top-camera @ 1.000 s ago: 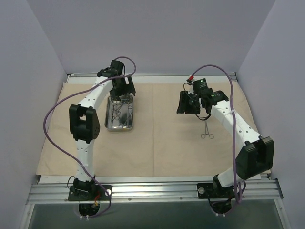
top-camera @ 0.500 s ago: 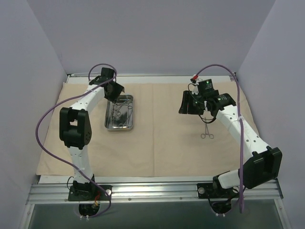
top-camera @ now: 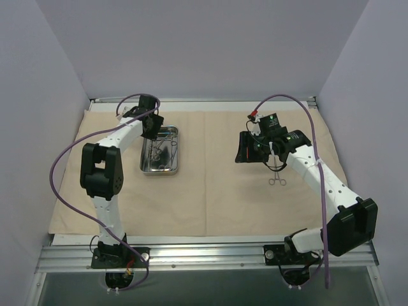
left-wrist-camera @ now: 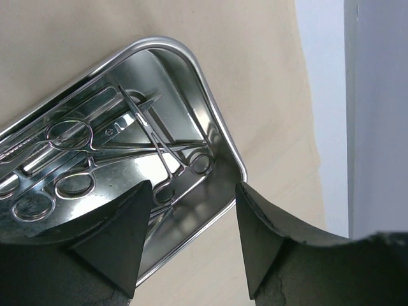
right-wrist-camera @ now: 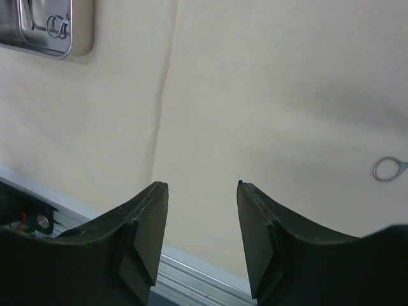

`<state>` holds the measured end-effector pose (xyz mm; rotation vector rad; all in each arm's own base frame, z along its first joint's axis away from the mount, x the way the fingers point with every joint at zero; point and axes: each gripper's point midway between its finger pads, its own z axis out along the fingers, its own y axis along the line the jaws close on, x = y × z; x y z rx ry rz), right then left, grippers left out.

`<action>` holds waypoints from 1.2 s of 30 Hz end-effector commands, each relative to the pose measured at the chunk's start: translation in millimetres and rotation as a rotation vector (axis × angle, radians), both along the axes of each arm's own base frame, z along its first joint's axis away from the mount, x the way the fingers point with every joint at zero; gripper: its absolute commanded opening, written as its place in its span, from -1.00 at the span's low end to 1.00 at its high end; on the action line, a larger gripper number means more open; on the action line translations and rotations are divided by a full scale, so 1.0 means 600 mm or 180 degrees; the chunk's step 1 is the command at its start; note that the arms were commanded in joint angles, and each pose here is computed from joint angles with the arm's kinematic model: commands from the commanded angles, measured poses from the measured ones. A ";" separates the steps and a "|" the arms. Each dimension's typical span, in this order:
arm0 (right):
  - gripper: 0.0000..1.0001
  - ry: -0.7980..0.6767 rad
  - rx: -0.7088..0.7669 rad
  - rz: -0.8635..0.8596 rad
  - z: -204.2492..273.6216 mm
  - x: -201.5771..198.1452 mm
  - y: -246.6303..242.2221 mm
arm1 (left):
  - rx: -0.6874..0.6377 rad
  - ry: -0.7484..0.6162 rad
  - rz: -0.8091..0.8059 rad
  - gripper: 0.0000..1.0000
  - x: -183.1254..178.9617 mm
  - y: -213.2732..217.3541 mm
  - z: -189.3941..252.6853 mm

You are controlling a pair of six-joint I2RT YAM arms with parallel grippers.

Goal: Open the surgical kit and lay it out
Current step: Pick up the medical item from the container.

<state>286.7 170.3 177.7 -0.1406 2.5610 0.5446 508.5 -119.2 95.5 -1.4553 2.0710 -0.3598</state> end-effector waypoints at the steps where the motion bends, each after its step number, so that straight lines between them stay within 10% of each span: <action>1: -0.06 -0.0134 0.0027 0.0082 0.029 -0.006 0.004 | -0.0055 -0.0328 0.0194 0.27 0.033 0.002 0.049; 36: -0.06 -0.0077 -0.0053 -0.0050 0.004 0.011 -0.008 | -0.0020 0.0036 0.0192 0.00 0.018 0.030 -0.044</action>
